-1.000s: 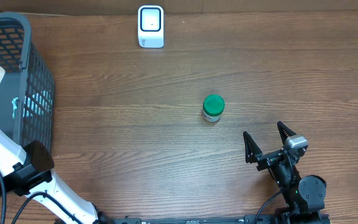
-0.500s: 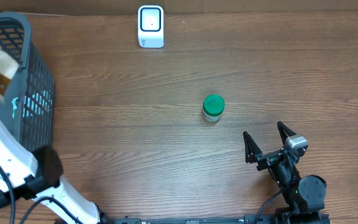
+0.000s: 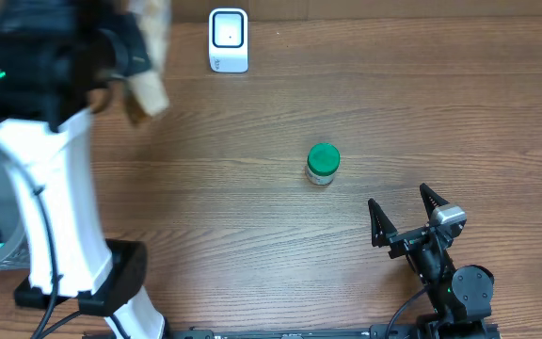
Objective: Scan the item barcode
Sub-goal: 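Carry the snack bag with the left gripper and drop it beside the jar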
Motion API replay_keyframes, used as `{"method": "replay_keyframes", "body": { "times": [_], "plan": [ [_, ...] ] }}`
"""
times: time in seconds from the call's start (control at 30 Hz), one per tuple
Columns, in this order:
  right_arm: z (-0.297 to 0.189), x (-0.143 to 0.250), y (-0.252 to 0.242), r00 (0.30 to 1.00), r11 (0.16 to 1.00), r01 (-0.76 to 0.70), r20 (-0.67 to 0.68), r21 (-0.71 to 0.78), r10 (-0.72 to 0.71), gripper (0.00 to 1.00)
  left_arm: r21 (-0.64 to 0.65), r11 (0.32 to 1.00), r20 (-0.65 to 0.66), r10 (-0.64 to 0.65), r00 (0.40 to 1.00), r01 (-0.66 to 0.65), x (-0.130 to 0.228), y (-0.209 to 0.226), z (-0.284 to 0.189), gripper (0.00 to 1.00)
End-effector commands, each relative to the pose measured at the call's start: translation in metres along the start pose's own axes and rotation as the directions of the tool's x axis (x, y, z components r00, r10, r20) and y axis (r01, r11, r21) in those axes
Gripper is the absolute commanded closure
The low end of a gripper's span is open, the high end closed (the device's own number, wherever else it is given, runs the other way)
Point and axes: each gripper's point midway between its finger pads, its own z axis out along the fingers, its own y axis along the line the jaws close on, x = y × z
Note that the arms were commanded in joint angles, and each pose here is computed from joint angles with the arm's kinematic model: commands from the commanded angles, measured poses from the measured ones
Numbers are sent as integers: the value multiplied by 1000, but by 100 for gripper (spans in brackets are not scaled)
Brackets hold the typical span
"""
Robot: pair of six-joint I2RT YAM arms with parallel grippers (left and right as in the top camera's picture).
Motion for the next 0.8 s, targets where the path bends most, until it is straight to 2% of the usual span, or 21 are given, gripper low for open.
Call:
{"method": "replay_keyframes", "body": {
  "times": [0.0, 0.13, 0.33, 0.53, 0.67, 0.7, 0.77],
  "plan": [
    [0, 1, -1, 1000, 1000, 2, 7, 1, -2, 0, 4, 999, -137, 32, 990, -32, 36, -28, 25, 96],
    [0, 1, -1, 1000, 1000, 2, 7, 1, -2, 0, -98, 990, -302, 65, 951, -99, 87, -38, 62, 96],
    [0, 1, -1, 1000, 1000, 2, 7, 1, -2, 0, -274, 939, -379, 91, 921, -206, 141, -35, 119, 96],
    [0, 1, -1, 1000, 1000, 2, 7, 1, -2, 0, -299, 922, -368, 128, 921, -248, 170, -36, 169, 96],
    [0, 1, -1, 1000, 1000, 2, 7, 1, -2, 0, -286, 922, -412, 128, 902, -262, 193, -34, 181, 96],
    [0, 1, -1, 1000, 1000, 2, 7, 1, -2, 0, -285, 921, -424, 128, 897, -266, 196, -32, 182, 95],
    [0, 1, -1, 1000, 1000, 2, 7, 1, -2, 0, -276, 924, -439, 125, 890, -266, 200, -33, 181, 78]
  ]
}}
